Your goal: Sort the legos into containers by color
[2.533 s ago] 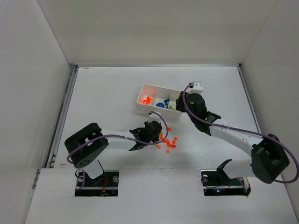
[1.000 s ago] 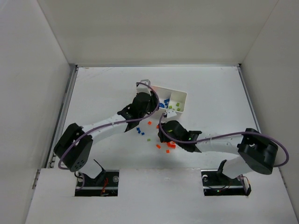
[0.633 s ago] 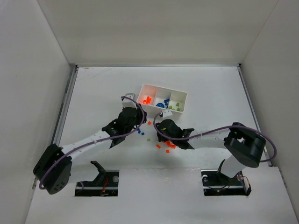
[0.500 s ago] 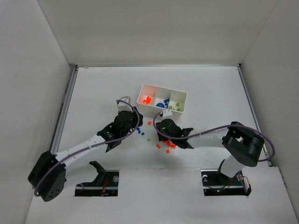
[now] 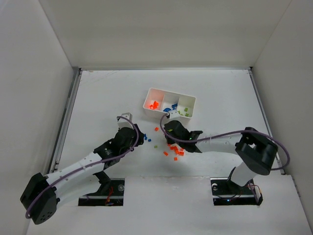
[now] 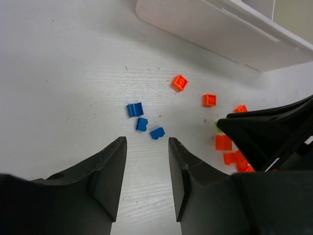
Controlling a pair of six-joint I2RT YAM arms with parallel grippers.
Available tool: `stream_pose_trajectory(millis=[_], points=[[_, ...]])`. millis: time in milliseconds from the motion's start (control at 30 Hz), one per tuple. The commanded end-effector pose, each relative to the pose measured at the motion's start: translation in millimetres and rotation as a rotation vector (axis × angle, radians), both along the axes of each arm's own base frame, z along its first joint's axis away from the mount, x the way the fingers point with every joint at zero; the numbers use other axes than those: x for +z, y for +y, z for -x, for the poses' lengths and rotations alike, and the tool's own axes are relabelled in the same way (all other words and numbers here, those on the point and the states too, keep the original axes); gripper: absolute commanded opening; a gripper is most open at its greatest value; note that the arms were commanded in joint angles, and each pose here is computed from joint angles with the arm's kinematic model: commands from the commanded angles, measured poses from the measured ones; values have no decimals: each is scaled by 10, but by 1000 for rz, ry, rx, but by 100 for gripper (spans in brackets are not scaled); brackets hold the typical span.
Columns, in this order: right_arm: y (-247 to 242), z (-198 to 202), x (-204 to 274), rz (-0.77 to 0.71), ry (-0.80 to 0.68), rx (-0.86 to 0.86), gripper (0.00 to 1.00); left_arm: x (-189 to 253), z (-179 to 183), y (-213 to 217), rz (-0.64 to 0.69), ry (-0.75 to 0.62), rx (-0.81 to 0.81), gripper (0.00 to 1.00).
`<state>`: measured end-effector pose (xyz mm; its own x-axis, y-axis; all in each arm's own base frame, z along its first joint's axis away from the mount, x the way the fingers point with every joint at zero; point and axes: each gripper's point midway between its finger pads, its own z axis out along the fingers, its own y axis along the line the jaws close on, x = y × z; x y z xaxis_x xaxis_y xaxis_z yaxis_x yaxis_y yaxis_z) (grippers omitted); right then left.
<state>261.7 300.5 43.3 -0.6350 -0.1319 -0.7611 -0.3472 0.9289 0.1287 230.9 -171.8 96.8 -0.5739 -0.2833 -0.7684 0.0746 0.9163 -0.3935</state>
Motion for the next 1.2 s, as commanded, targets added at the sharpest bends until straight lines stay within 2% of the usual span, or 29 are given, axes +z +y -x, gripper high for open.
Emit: stream_pose_trajectory(millis=[0,200,333,500,700,1167], points=[[17,-155,642,-121,-100,-24,18,-62,71,5,-4,22,-5,37],[-323,-570,1516,-220,-259,-104,19,-86,115,-116,-4,19,-43,37],[-539,-908,1768,-222,-320,-172,19,-89,187,-206,-3,10,-77,37],[-754,-1263,1629,-179,-313,-259,19,-117,285,-333,-6,21,-124,37],[-872,-1461,1419,-146,-291,-305,19,-243,416,-474,-40,40,-180,38],[-942,-1463,1142,-105,-253,-323,20,-420,528,-779,-93,52,-251,40]])
